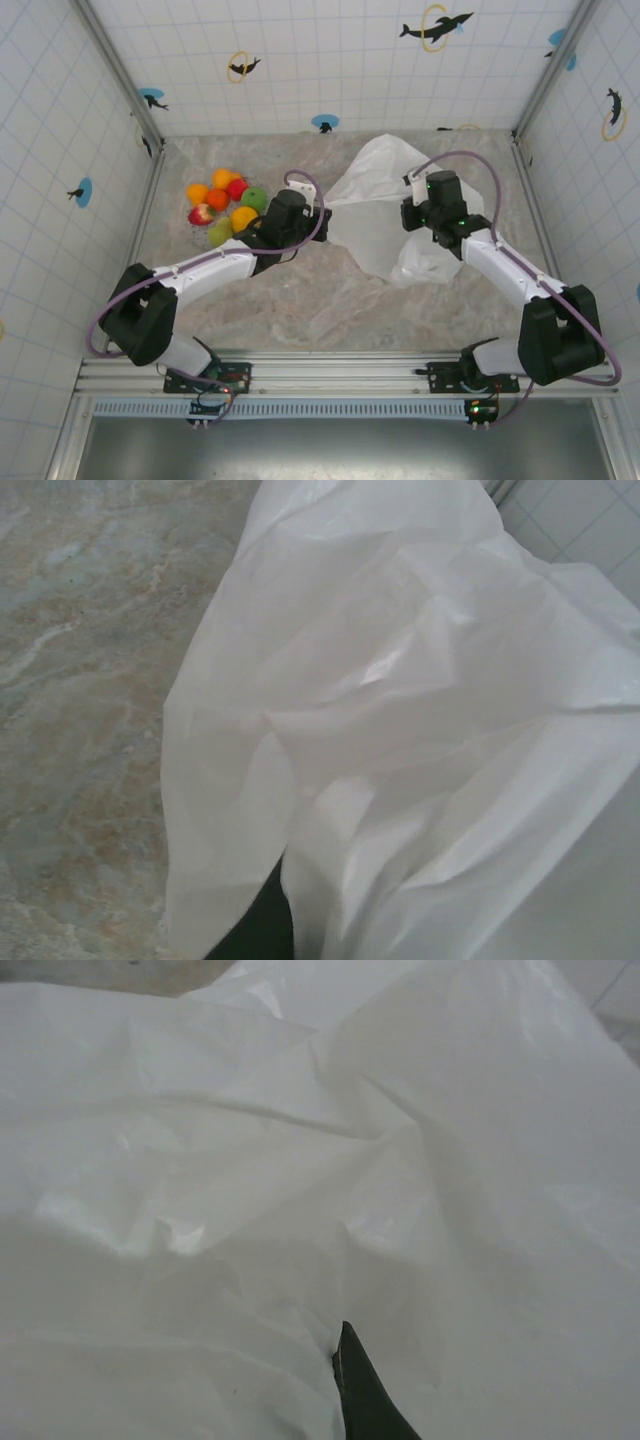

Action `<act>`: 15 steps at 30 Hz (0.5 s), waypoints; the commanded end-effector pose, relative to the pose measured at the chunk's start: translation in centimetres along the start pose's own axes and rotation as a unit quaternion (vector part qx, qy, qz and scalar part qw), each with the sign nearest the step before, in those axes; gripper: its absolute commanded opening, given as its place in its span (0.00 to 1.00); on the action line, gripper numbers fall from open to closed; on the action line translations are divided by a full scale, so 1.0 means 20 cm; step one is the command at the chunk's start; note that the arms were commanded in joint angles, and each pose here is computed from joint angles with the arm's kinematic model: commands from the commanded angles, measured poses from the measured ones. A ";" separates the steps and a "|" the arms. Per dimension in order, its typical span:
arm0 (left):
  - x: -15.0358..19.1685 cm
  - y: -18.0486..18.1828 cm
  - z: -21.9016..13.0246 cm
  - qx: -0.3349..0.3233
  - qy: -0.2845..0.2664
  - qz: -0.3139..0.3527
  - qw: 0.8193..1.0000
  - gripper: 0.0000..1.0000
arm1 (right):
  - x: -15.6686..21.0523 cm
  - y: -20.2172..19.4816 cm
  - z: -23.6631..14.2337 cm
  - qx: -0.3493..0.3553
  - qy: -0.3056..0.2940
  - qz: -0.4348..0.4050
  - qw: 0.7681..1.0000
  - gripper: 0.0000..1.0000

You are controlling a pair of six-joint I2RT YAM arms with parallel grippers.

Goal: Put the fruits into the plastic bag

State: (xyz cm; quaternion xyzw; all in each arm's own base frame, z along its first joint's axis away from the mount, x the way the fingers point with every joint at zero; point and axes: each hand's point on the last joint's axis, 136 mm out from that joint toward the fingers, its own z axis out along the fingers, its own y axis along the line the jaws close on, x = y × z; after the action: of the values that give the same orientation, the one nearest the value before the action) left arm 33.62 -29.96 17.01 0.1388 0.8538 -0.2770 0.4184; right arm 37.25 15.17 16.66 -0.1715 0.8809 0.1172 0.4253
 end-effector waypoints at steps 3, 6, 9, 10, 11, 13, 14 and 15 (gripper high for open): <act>0.01 -0.01 -0.02 0.014 0.003 0.014 1.000 0.42 | 0.01 0.11 -0.01 -0.091 0.026 0.151 0.984 0.00; 0.00 -0.07 -0.06 0.048 0.001 0.016 0.999 0.65 | 0.03 0.10 0.01 -0.103 0.028 0.216 0.971 0.00; -0.01 -0.13 -0.14 0.081 -0.010 0.019 0.996 0.81 | 0.05 0.11 0.02 -0.124 0.019 0.277 0.953 0.00; -0.01 -0.14 -0.16 0.088 -0.014 0.019 0.996 0.85 | 0.05 0.12 0.03 -0.129 0.015 0.293 0.947 0.00; -0.01 -0.15 -0.19 0.095 -0.018 0.018 0.995 0.88 | 0.05 0.12 0.03 -0.136 0.011 0.311 0.940 0.00; -0.01 -0.15 -0.24 0.097 -0.025 0.016 0.995 0.92 | 0.04 0.15 0.04 -0.159 -0.002 0.339 0.927 0.00; -0.01 -0.14 -0.26 0.094 -0.026 0.014 0.995 0.93 | 0.04 0.16 0.04 -0.169 -0.002 0.355 0.919 0.00; -0.01 -0.14 -0.28 0.092 -0.028 0.011 0.995 0.94 | 0.04 0.17 0.04 -0.175 -0.005 0.366 0.914 0.00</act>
State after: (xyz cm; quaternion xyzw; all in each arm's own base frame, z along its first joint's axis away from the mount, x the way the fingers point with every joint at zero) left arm 29.62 -29.38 19.75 0.1770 0.8226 -0.3381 0.4215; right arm 35.42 17.12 14.19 0.0492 0.8788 0.3464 0.3246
